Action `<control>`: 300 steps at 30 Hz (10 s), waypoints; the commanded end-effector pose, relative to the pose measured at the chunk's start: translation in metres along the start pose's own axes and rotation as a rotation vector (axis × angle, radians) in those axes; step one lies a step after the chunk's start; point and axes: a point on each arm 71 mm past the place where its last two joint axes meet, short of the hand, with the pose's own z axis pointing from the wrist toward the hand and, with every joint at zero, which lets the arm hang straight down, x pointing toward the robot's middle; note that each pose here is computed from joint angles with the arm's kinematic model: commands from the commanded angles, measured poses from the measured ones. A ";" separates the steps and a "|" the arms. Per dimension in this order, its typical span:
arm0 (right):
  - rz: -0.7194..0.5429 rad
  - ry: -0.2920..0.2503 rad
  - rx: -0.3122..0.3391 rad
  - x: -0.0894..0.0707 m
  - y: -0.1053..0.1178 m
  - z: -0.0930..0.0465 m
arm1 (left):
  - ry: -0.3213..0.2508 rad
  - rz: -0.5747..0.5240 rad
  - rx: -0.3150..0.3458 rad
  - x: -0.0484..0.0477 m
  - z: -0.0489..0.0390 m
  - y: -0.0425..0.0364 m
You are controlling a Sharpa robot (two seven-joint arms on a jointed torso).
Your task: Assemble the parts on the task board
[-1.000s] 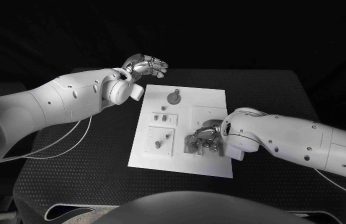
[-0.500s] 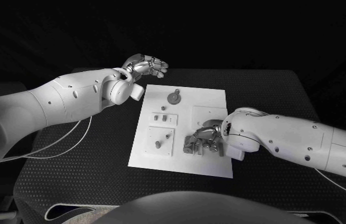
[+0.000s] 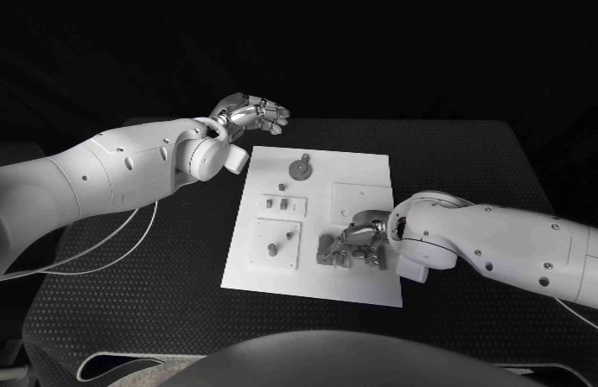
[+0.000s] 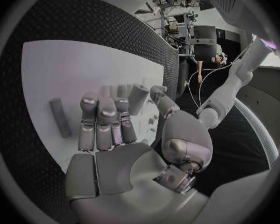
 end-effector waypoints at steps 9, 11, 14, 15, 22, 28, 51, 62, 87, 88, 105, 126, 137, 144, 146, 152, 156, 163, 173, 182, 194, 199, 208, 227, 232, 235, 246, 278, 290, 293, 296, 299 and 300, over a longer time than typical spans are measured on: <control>-0.047 -0.083 -0.066 -0.016 0.002 -0.013 | 0.008 -0.008 0.006 0.0007 0.0001 -0.0011; -0.065 -0.096 -0.072 -0.018 0.002 -0.017 | 0.008 -0.008 0.007 0.0007 0.0001 -0.0011; -0.105 -0.130 -0.095 -0.022 0.004 -0.021 | 0.008 -0.008 0.006 0.0009 0.0002 -0.0011; -0.125 -0.137 -0.118 -0.022 0.005 -0.021 | 0.009 -0.008 0.006 0.0010 0.0002 -0.0011; -0.336 -0.254 -0.208 -0.021 0.020 -0.023 | 0.008 -0.008 0.006 0.0003 -0.0001 -0.0010; -0.463 -0.309 -0.235 -0.013 0.027 -0.019 | 0.010 -0.008 0.007 0.0009 -0.0001 -0.0011; -0.592 -0.416 -0.262 0.008 0.038 -0.011 | 0.010 -0.008 0.005 0.0002 -0.0007 -0.0009; -0.665 -0.460 -0.215 0.004 0.033 -0.006 | 0.009 -0.008 0.005 -0.0004 -0.0008 -0.0008; -0.632 -0.413 -0.201 0.004 0.028 0.000 | 0.007 -0.007 0.002 -0.0014 -0.0013 -0.0004; -0.625 -0.418 -0.204 0.004 0.027 -0.001 | 0.007 -0.007 0.002 -0.0014 -0.0013 -0.0004; -0.436 -0.592 -0.368 -0.017 0.017 -0.033 | 0.002 -0.006 -0.001 -0.0040 -0.0021 0.0003; -0.204 -0.290 -0.035 -0.051 -0.056 -0.051 | 0.001 -0.005 -0.002 -0.0047 -0.0026 0.0009; -0.233 -0.204 0.155 -0.045 -0.075 -0.046 | 0.003 -0.005 -0.002 -0.0043 -0.0028 0.0013; -0.244 -0.243 0.171 -0.042 -0.071 -0.037 | 0.009 -0.006 -0.002 -0.0024 -0.0027 0.0011; -0.258 -0.258 0.173 -0.042 -0.070 -0.036 | 0.009 -0.006 -0.002 -0.0028 -0.0029 0.0013; -0.281 -0.248 0.178 -0.038 -0.067 -0.030 | 0.008 -0.006 -0.003 -0.0034 -0.0031 0.0015; -0.315 -0.227 0.194 -0.035 -0.068 -0.026 | 0.008 -0.006 -0.003 -0.0036 -0.0033 0.0016; -0.373 -0.225 0.199 -0.029 -0.065 -0.022 | 0.007 -0.006 -0.006 -0.0049 -0.0040 0.0020; -0.492 -0.265 0.200 -0.021 -0.057 -0.016 | 0.008 -0.006 -0.007 -0.0045 -0.0045 0.0020; -0.541 -0.286 0.196 -0.016 -0.052 -0.015 | 0.007 -0.006 -0.008 -0.0052 -0.0051 0.0021; -0.549 -0.289 0.134 -0.011 -0.045 -0.014 | 0.010 -0.007 -0.008 -0.0042 -0.0054 0.0019; -0.491 -0.267 0.112 -0.010 -0.048 -0.015 | 0.010 -0.007 -0.008 -0.0041 -0.0056 0.0018; -0.300 -0.259 0.086 -0.014 -0.052 -0.022 | 0.014 -0.008 -0.008 -0.0032 -0.0057 0.0016; -0.033 -0.214 0.056 -0.017 -0.032 -0.023 | 0.015 -0.008 -0.010 -0.0031 -0.0056 0.0017; -0.047 -0.199 0.057 -0.016 -0.025 -0.016 | 0.021 -0.010 -0.010 -0.0012 -0.0052 0.0014; -0.054 -0.179 0.057 -0.012 -0.023 -0.012 | 0.021 -0.010 -0.010 -0.0008 -0.0050 0.0014; -0.053 -0.174 0.049 -0.005 -0.020 -0.004 | 0.024 -0.011 -0.011 -0.0008 -0.0053 0.0015; -0.054 -0.163 0.025 -0.004 -0.017 0.001 | 0.024 -0.010 -0.016 -0.0016 -0.0056 0.0019; -0.054 -0.142 0.016 -0.003 -0.018 0.001 | 0.024 -0.010 -0.017 -0.0019 -0.0055 0.0021; -0.052 -0.144 0.014 -0.003 -0.018 0.001 | 0.023 -0.010 -0.018 -0.0021 -0.0055 0.0022; -0.051 -0.144 0.013 -0.003 -0.020 0.000 | 0.023 -0.010 -0.018 -0.0022 -0.0055 0.0022; -0.048 -0.144 0.014 -0.003 -0.021 -0.002 | 0.021 -0.009 -0.018 -0.0030 -0.0056 0.0024; -0.048 -0.145 0.015 -0.003 -0.022 -0.002 | 0.021 -0.009 -0.018 -0.0031 -0.0056 0.0024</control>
